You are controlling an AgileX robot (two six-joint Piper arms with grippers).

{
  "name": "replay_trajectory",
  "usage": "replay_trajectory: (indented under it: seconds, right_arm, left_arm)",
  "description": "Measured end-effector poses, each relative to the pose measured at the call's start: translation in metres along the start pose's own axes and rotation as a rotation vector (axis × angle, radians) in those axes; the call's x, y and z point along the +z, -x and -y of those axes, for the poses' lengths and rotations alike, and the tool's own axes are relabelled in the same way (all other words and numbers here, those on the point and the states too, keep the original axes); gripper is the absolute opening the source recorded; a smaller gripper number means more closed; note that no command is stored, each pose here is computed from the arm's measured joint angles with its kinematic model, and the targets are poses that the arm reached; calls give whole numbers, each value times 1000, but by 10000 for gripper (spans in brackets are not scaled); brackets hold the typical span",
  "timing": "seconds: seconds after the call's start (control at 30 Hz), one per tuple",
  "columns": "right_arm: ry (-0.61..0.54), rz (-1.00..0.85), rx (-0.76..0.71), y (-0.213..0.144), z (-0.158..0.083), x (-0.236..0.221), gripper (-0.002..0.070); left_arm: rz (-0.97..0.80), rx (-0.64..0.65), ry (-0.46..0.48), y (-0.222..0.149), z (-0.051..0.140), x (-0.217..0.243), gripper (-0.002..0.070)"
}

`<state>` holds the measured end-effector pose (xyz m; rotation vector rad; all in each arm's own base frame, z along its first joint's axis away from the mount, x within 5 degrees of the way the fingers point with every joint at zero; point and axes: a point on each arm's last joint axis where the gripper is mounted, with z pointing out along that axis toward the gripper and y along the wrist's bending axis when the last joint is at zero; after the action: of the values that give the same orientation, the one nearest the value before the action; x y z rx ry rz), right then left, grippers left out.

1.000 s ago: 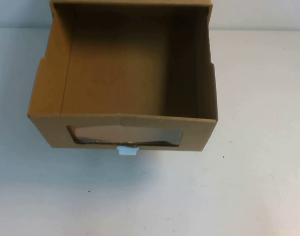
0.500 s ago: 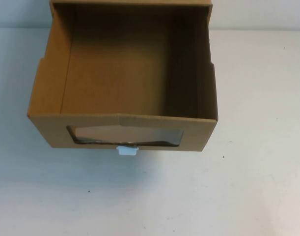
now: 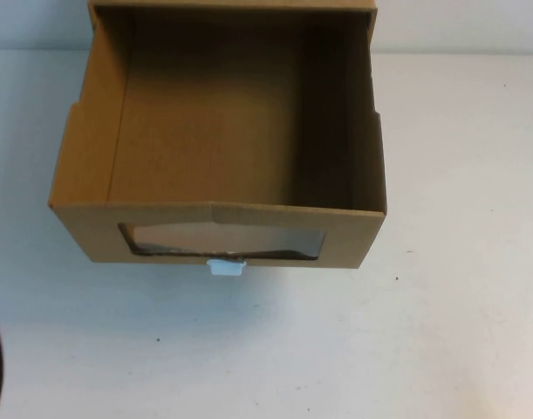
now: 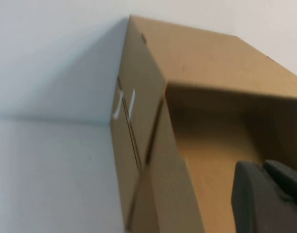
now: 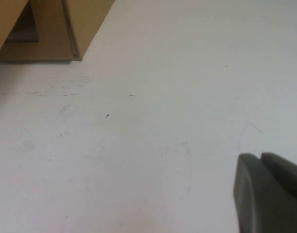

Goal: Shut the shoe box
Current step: Press the shoe box with left arm, then close the shoe box with your right arm

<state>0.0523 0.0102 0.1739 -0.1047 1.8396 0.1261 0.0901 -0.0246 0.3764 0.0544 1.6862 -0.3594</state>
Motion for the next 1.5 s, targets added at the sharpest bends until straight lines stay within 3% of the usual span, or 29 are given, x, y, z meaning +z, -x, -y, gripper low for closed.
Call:
replay_trajectory:
  seconds: [0.17,0.33,0.57,0.77,0.9,1.27,1.5]
  right_arm:
    - [0,0,0,0,0,0,-11]
    - [0,0,0,0,0,0,-11]
    - [0,0,0,0,0,0,-11]
    - [0,0,0,0,0,0,-11]
    - [0,0,0,0,0,0,-11]
    - [-13,73,-2,7,1,0,-12]
    - [-22,400,307,35,7,-7,-12]
  left_arm:
    - [-110,124,-31,82,9,64,-2]
    - [-273,221,-131,127,12,159,-2]
    - [-442,209,-334,115,6,296,-2]
    - [-501,200,-430,87,2,365,-2]
    - [-530,211,-424,71,-3,383,-2]
    - [-534,227,-429,69,-2,384,-2]
    - [-540,244,-422,70,-1,382,-2]
